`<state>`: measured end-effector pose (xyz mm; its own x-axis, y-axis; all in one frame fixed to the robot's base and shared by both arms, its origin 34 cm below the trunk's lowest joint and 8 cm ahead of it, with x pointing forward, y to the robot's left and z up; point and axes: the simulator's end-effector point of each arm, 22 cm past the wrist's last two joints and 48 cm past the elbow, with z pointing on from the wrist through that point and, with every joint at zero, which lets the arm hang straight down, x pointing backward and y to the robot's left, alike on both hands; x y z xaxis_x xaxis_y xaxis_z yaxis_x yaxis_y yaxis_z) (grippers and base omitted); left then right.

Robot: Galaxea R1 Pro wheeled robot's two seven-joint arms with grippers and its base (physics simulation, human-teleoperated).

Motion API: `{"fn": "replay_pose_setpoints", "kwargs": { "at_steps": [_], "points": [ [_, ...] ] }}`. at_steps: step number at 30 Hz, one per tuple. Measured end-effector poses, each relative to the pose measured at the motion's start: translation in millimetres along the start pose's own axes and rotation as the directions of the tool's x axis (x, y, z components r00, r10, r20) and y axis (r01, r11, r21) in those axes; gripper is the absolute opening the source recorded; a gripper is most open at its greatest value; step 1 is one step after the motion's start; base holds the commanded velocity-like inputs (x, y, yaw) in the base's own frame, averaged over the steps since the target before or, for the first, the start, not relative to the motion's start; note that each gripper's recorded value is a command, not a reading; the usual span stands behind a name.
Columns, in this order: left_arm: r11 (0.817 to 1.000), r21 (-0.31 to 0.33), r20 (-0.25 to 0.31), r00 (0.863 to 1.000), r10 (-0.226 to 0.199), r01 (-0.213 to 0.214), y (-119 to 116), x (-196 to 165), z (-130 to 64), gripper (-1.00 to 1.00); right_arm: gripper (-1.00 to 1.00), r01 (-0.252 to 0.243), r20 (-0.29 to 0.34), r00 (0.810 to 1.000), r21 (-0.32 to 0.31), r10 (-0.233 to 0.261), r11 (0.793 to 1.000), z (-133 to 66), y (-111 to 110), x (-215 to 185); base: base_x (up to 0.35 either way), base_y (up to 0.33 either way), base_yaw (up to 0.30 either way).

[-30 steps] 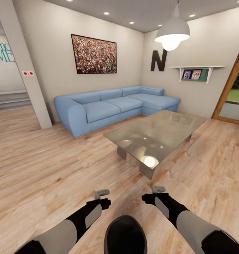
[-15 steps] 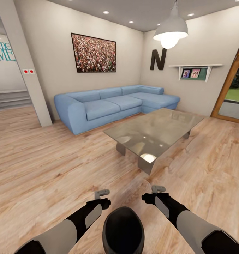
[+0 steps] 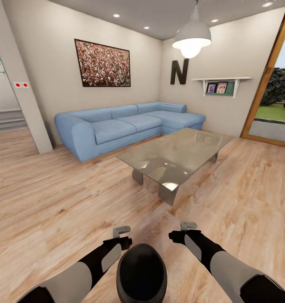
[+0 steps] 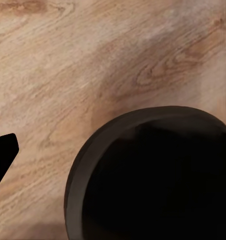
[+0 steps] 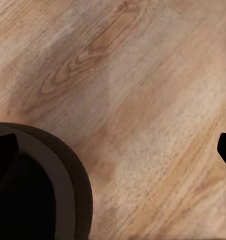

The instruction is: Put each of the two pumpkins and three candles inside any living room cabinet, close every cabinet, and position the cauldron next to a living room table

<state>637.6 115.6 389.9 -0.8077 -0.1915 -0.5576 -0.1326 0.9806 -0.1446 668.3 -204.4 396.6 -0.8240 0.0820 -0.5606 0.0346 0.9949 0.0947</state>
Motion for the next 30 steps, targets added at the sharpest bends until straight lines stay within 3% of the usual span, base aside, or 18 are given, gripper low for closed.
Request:
{"fn": "replay_pose_setpoints", "kwargs": {
  "at_steps": [7, 11, 14, 23, 30],
  "points": [
    [1.0, -0.001, -0.011, 1.0, 0.001, -0.001, 3.5, 13.4, 9.0, 1.0, 1.0, 0.003, 0.005, 1.0, 0.0, -0.003, 1.0, 8.6, -1.1, 9.5, 0.0, 0.0, -0.13],
    [0.999, 0.002, -0.111, 0.993, 0.033, -0.032, 6.7, 41.8, 13.8, 1.0, 1.0, 0.006, 0.005, 1.0, -0.002, -0.006, 1.0, 14.5, -0.8, 16.4, 0.0, 0.0, -0.013],
    [0.999, 0.0, -0.154, 0.987, 0.046, -0.047, 10.3, 56.3, 17.3, 1.0, 1.0, 0.007, 0.005, 1.0, -0.003, -0.007, 1.0, 19.0, -1.1, 21.7, 0.0, 0.0, -0.001],
    [0.998, -0.011, -0.162, 0.985, 0.052, -0.054, 18.3, 72.9, 30.6, 1.0, 1.0, 0.008, 0.029, 1.0, -0.02, -0.008, 1.0, 29.6, 5.4, 25.9, 0.0, 0.0, 0.0],
    [0.999, -0.013, -0.173, 0.984, 0.05, -0.053, 21.6, 84.8, 40.6, 1.0, 1.0, 0.009, 0.013, 1.0, -0.028, -0.008, 1.0, 40.5, 9.5, 39.2, 0.0, 0.0, 0.0]
  ]
}}
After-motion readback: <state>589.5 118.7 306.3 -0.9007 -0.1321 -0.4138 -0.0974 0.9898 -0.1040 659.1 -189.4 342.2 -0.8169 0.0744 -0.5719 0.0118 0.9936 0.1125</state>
